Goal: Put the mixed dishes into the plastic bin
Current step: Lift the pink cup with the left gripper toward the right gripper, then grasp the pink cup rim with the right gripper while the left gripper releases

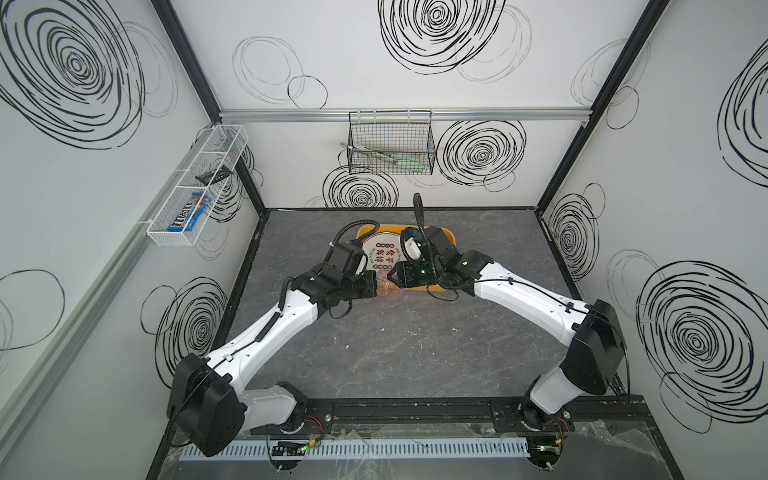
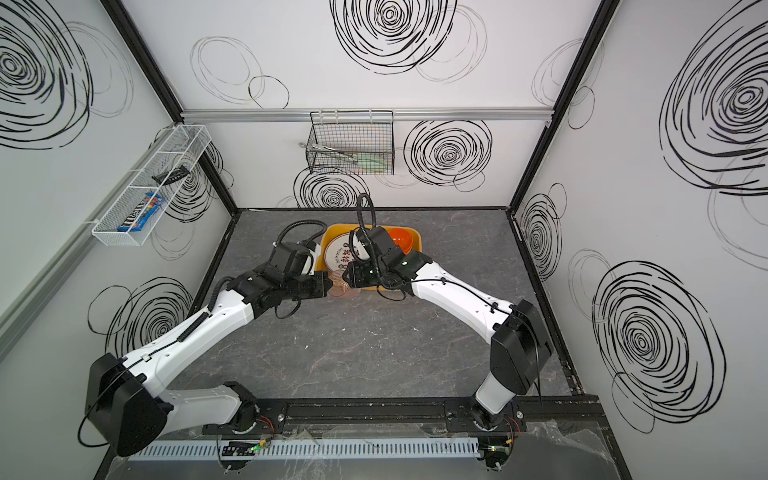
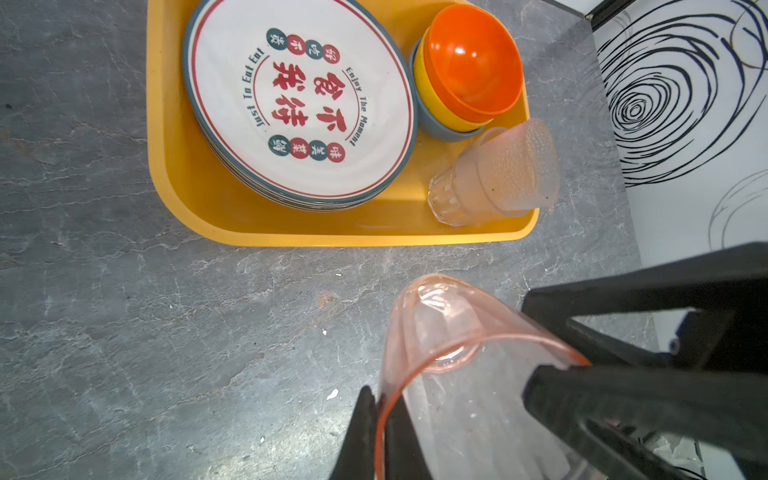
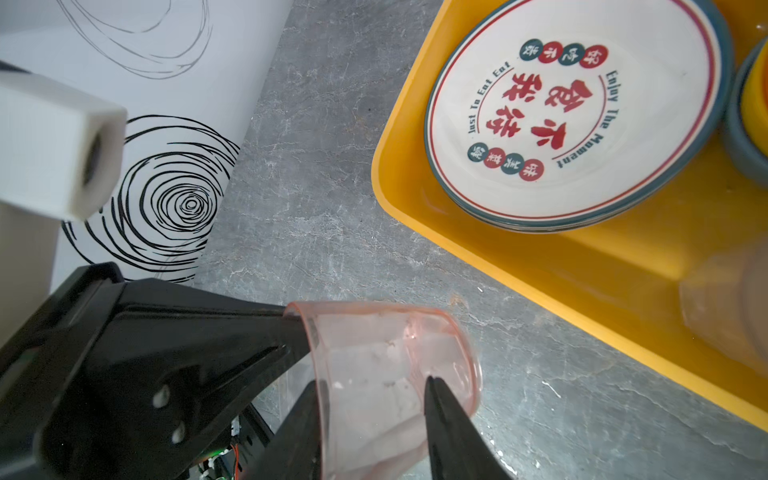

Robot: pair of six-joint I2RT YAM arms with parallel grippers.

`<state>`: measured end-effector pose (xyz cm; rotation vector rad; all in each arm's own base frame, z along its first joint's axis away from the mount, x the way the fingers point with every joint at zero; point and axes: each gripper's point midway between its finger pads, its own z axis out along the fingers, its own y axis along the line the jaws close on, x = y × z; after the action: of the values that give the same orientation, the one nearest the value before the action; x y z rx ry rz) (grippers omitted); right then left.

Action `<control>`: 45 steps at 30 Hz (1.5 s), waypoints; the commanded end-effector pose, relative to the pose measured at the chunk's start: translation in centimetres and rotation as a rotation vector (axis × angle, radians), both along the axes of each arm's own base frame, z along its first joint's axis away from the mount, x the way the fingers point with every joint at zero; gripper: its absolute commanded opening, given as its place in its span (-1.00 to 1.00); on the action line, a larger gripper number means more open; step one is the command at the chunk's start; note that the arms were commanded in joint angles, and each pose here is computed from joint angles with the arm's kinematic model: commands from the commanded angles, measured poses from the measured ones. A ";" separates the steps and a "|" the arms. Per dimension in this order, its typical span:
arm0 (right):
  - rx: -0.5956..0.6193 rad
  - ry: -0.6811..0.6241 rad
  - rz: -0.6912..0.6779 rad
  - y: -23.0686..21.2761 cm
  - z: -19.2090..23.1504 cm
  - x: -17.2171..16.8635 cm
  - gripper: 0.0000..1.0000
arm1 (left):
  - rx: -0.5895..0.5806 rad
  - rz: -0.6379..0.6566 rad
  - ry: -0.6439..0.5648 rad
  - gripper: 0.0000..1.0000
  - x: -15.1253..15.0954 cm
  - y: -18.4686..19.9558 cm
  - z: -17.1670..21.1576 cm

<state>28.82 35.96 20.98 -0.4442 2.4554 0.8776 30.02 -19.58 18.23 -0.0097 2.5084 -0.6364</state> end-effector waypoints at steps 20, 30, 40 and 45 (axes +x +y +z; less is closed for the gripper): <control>-0.128 -0.087 -0.110 -2.9 0.3 1.5 -0.76 | -0.140 -0.003 -0.069 -0.52 -0.6 -1.0 4.4; -0.139 -0.098 -0.145 -4.8 0.4 2.0 -0.83 | -0.164 0.030 -0.091 -0.24 -0.7 0.0 5.2; -0.140 -0.101 -0.206 -7.8 0.9 3.3 -0.83 | -0.224 0.010 -0.091 -0.07 -1.2 -0.1 5.0; -0.136 -0.109 -0.254 -10.0 1.6 4.4 -0.83 | -0.266 -0.023 -0.090 -0.02 -1.4 -0.9 5.2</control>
<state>33.14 27.48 21.20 -0.2352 2.4387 0.5776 28.29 -19.78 21.93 -0.0700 2.3921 -0.8758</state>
